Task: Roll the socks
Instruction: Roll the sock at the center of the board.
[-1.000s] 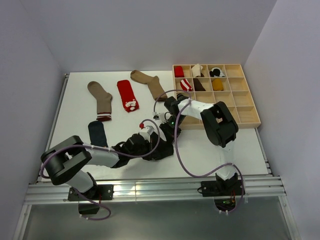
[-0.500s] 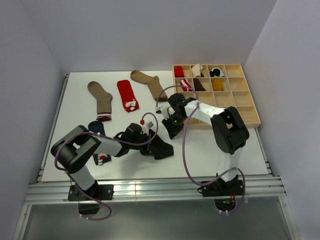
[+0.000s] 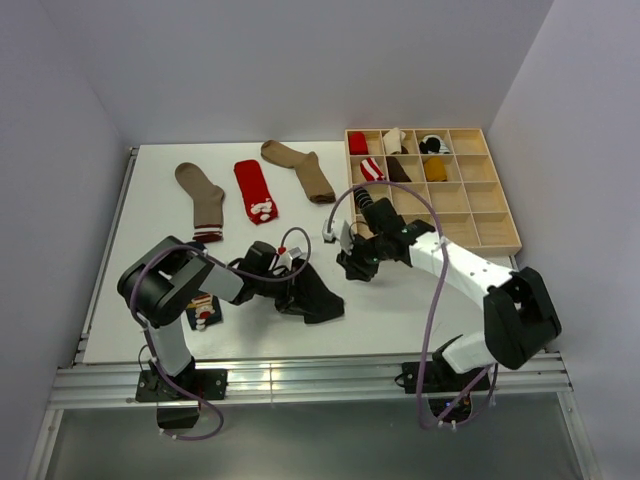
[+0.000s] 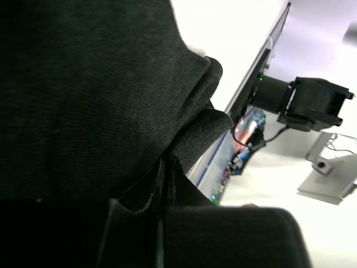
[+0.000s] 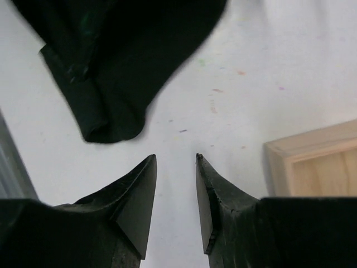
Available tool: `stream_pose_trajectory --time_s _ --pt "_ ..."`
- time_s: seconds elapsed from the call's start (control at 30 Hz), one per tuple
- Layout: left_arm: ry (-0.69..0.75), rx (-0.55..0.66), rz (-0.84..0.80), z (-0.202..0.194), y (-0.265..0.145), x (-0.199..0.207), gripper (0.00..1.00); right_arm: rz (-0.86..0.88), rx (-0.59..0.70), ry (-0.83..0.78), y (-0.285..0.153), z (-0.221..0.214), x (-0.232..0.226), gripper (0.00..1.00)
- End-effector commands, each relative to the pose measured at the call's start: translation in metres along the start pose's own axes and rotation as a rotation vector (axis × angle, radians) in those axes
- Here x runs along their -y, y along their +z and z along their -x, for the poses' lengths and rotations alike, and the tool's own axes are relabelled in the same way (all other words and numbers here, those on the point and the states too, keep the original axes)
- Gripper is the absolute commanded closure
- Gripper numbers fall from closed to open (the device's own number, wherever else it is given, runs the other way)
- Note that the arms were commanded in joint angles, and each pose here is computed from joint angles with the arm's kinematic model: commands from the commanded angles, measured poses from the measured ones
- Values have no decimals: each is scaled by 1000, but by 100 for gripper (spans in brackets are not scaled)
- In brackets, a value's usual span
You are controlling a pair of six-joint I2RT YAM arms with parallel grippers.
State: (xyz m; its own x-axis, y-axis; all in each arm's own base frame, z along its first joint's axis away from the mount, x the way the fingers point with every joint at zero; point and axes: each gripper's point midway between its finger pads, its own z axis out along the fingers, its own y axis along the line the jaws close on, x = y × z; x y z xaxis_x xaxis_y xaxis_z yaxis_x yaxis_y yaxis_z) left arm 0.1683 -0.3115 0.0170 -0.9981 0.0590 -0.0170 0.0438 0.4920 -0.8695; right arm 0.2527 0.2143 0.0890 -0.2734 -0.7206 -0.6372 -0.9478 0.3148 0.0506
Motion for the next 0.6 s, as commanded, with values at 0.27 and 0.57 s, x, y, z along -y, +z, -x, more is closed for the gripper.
stream_pose_trajectory --time_s 0.27,0.57 --pt "-209 -118 223 -44 -9 -67 100 42 77 -490 10 -2 -84 48" --pt "-225 -125 219 -46 -10 -66 100 27 43 -679 31 -15 -122 47"
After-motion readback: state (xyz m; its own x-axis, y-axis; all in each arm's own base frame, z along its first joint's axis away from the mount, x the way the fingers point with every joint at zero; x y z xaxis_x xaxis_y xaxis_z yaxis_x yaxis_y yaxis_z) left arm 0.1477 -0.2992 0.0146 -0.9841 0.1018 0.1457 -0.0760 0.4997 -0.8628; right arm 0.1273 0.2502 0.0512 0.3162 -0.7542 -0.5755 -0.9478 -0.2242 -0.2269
